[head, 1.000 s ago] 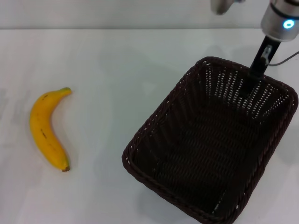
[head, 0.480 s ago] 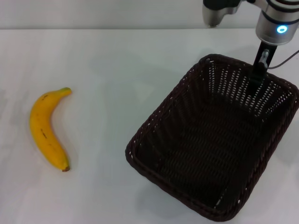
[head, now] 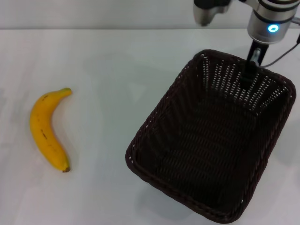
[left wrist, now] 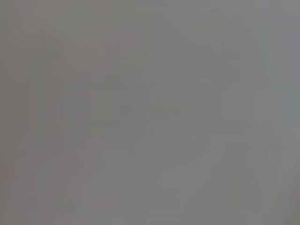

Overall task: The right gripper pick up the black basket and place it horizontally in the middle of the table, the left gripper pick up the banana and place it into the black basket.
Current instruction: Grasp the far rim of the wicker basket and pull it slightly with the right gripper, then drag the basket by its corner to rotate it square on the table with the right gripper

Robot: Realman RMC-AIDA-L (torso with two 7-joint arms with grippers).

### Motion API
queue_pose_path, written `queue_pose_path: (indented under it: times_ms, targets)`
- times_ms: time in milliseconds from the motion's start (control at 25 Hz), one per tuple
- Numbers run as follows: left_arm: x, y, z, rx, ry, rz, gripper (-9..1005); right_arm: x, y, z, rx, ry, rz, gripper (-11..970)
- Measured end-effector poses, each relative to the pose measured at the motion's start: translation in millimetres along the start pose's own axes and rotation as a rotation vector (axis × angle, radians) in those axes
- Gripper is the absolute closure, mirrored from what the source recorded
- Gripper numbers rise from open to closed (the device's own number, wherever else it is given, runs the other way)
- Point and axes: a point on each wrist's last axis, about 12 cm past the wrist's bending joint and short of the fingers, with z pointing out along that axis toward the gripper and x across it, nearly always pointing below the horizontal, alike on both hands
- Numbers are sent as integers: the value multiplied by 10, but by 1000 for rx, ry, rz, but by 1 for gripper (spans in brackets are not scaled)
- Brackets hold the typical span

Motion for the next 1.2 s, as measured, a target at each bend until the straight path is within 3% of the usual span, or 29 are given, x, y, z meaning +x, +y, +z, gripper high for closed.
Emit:
queue_pose_path:
  times_ms: [120,200,360,560,760,960,1200]
  targets:
    - [-4,3,1,-2,-2,44,188,-27,-32,-64,-8,-26,73,691]
    - [-14,10,2,-18,-19,130,188,-20,-57,-108,-34,-45,139,712]
    - [-27,19,5,-32,-32,202,189,62,-128,-179,-87,-49,323,731]
    - [-50,37,10,-47,-44,303,191,295,-290,-300,-216,-90,613,754]
    - [-52,51,7,-68,-48,338,192,637,-525,-331,-318,-181,894,784]
    - [-56,73,38,-81,-40,355,193,765,-600,-327,-351,-227,978,792]
    - [-54,66,94,-81,-36,356,195,647,-440,-249,-288,-137,913,796]
